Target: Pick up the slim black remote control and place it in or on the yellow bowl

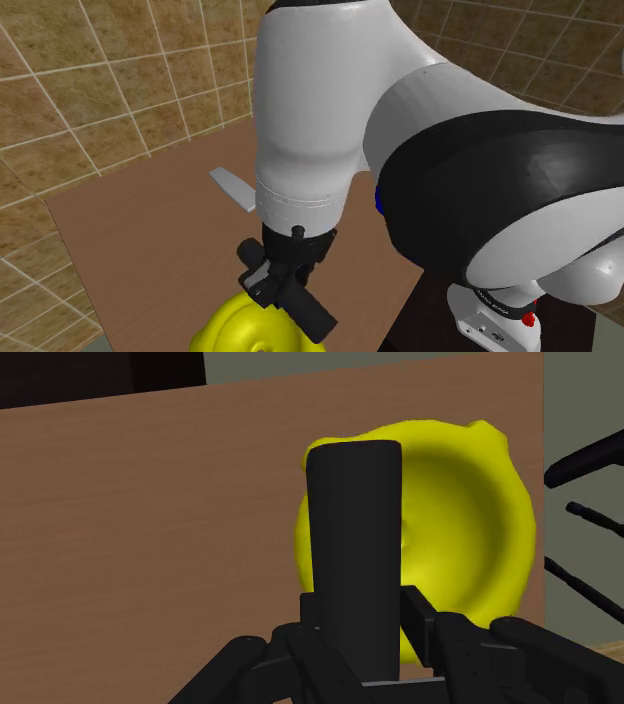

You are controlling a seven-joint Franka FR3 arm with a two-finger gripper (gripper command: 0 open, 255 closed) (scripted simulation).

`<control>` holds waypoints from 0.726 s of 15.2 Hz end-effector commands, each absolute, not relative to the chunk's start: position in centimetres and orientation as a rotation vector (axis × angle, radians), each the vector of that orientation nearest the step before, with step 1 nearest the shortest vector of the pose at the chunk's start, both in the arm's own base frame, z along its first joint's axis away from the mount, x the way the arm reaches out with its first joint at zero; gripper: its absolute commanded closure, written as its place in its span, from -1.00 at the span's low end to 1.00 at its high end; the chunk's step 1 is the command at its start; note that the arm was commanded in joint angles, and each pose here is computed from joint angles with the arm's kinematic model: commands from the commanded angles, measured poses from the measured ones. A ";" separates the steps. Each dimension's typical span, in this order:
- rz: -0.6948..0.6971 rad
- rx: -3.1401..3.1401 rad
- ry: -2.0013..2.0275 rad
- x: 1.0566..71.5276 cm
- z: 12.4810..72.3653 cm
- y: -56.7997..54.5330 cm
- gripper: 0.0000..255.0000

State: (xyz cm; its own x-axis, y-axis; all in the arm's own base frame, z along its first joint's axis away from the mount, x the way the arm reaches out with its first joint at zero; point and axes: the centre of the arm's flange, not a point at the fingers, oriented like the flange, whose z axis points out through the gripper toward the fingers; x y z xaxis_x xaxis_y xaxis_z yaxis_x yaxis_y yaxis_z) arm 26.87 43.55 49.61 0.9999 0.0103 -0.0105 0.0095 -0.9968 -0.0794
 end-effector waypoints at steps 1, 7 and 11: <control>0.017 -3.060 -0.011 25.7 49.7 46.1 1.00; 0.017 -3.060 -0.011 24.2 48.0 49.7 1.00; 0.017 -3.060 -0.011 24.2 45.9 49.7 1.00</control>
State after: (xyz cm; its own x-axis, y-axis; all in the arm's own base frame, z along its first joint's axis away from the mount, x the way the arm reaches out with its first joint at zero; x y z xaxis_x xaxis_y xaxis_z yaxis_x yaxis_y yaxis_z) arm 24.30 49.71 46.42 0.9999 0.0076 -0.0111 0.0066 -0.9967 -0.0806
